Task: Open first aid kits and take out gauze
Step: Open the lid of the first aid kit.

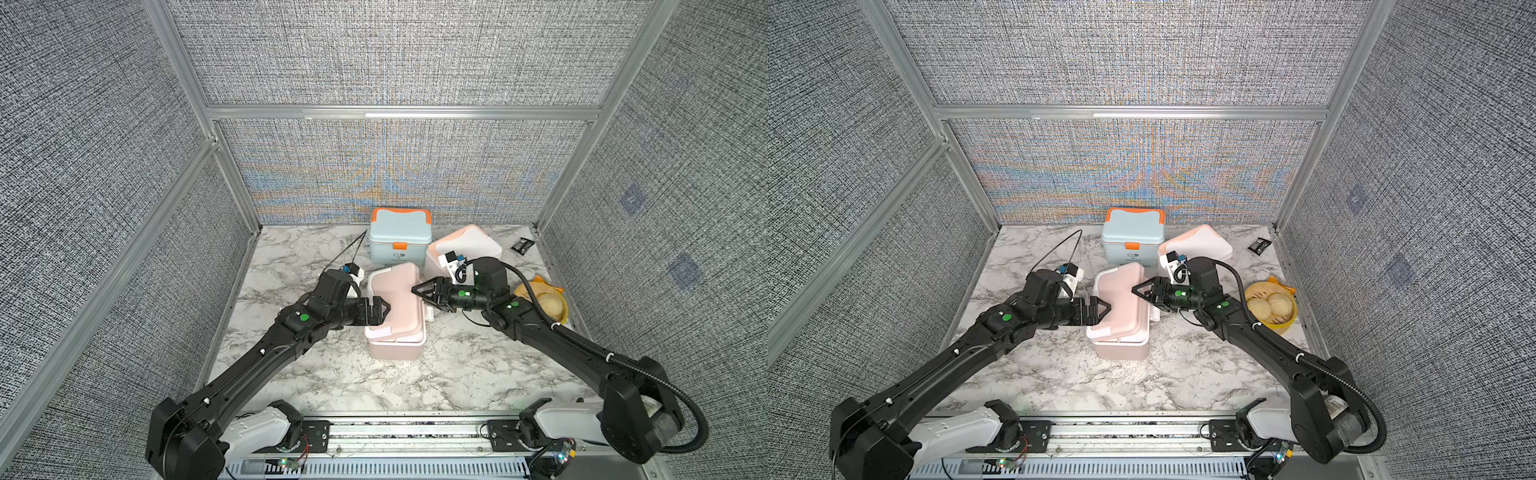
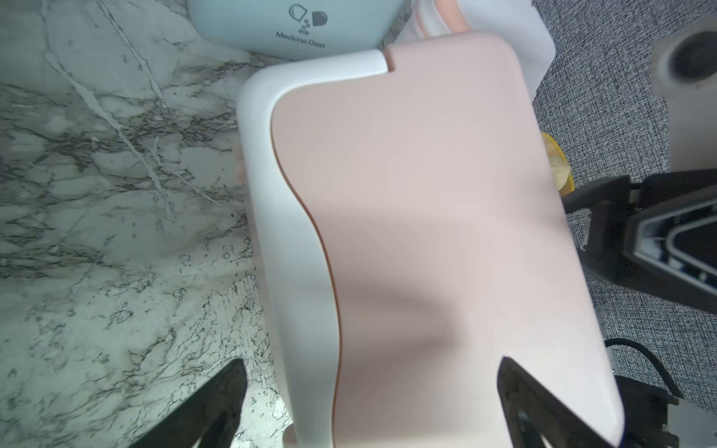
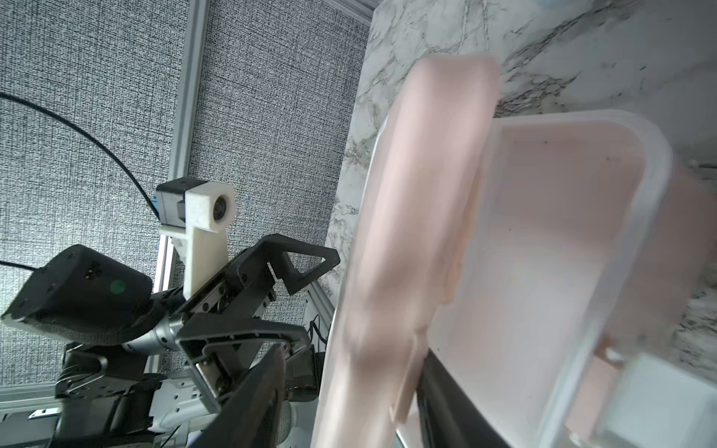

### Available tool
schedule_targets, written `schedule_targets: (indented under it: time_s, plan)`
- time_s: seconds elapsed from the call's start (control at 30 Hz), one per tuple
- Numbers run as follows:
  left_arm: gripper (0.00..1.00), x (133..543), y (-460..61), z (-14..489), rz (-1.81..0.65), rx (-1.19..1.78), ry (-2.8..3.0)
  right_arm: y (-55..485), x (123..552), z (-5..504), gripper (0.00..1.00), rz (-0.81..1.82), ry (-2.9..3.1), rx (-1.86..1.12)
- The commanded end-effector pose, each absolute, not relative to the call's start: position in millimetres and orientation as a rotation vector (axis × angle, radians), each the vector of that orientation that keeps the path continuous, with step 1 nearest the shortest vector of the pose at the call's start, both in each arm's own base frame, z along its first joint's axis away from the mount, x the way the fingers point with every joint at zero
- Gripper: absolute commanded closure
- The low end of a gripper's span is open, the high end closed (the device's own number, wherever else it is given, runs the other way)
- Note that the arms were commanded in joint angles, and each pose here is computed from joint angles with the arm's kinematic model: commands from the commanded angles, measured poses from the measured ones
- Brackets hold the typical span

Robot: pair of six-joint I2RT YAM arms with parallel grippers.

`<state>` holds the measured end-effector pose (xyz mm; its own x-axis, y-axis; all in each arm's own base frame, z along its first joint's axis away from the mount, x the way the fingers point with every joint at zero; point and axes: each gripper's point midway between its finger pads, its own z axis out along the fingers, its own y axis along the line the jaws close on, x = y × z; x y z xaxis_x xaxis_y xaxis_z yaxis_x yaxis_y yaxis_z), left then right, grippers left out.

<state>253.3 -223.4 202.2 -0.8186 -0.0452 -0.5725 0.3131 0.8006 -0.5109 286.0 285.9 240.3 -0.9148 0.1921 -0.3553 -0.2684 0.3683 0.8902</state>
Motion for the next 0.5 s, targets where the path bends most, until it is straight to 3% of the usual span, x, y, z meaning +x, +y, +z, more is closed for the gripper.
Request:
schedule_targets:
  time_s: [0.0, 0.47]
  plan:
    - [0.00, 254.9, -210.2, 208.2, -0.778, 0.176, 2.385, 295.5, 282.3, 260.4, 0.45, 1.625, 2.177, -0.128]
    - [0.00, 230.2, -160.0, 267.3, -0.734, 0.089, 2.223, 363.2, 267.8, 308.8, 0.45, 1.702, 2.135, -0.316]
